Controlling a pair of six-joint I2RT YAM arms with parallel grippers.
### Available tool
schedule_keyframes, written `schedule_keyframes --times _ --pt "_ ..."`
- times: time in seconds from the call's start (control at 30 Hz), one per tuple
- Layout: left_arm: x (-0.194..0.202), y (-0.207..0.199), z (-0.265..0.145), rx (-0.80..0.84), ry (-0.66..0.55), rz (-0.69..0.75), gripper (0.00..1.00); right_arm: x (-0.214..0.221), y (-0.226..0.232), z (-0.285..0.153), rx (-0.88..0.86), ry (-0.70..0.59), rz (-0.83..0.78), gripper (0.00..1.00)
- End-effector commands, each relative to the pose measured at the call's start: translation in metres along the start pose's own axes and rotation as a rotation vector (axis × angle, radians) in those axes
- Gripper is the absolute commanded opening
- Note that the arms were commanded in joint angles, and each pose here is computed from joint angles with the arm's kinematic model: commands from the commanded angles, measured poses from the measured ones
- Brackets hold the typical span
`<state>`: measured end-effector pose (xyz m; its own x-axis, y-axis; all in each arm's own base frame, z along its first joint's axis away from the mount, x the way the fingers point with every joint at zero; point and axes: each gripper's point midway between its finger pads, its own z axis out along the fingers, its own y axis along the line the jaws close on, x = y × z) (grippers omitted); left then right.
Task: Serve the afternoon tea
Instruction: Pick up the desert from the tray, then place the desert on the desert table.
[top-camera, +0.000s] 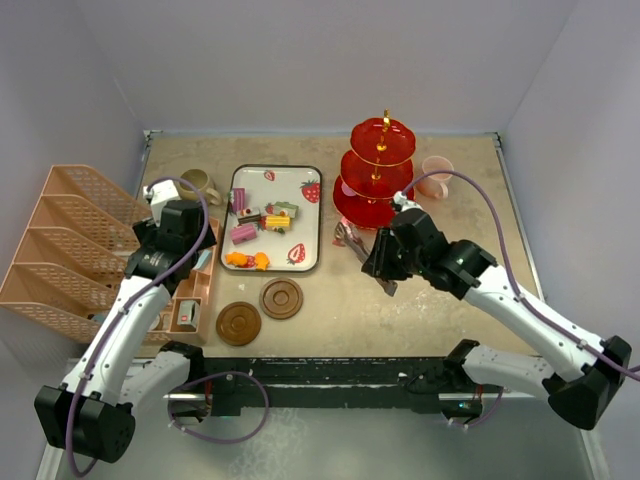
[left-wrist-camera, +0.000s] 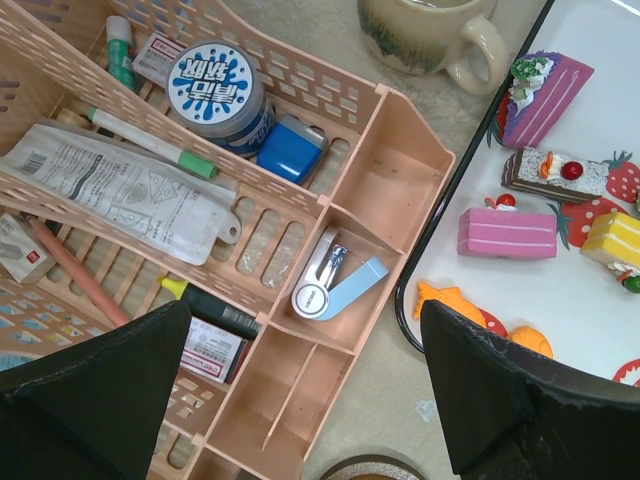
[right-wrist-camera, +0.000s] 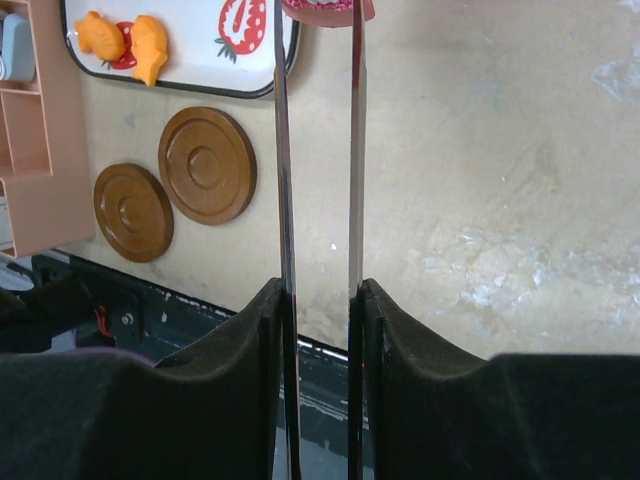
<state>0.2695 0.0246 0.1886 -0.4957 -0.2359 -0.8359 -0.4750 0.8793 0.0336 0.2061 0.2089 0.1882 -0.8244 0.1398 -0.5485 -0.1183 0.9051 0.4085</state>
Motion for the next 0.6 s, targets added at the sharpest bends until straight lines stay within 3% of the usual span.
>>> schedule_keyframes --times 0.0,0.2,0.57 --pt "-0.005 -0.007 0.001 0.026 -0.015 0.005 0.95 -0.012 -0.007 -0.018 0.023 -0.097 0.075 0.36" --pt "-0.002 -0.012 0.003 0.047 0.0 0.012 0.94 -0.006 -0.034 -0.008 0.165 -0.075 0.075 0.36" --pt "0.002 -0.019 0.005 0.077 0.016 0.017 0.94 -0.053 -0.046 0.018 0.104 -0.174 0.133 0.37"
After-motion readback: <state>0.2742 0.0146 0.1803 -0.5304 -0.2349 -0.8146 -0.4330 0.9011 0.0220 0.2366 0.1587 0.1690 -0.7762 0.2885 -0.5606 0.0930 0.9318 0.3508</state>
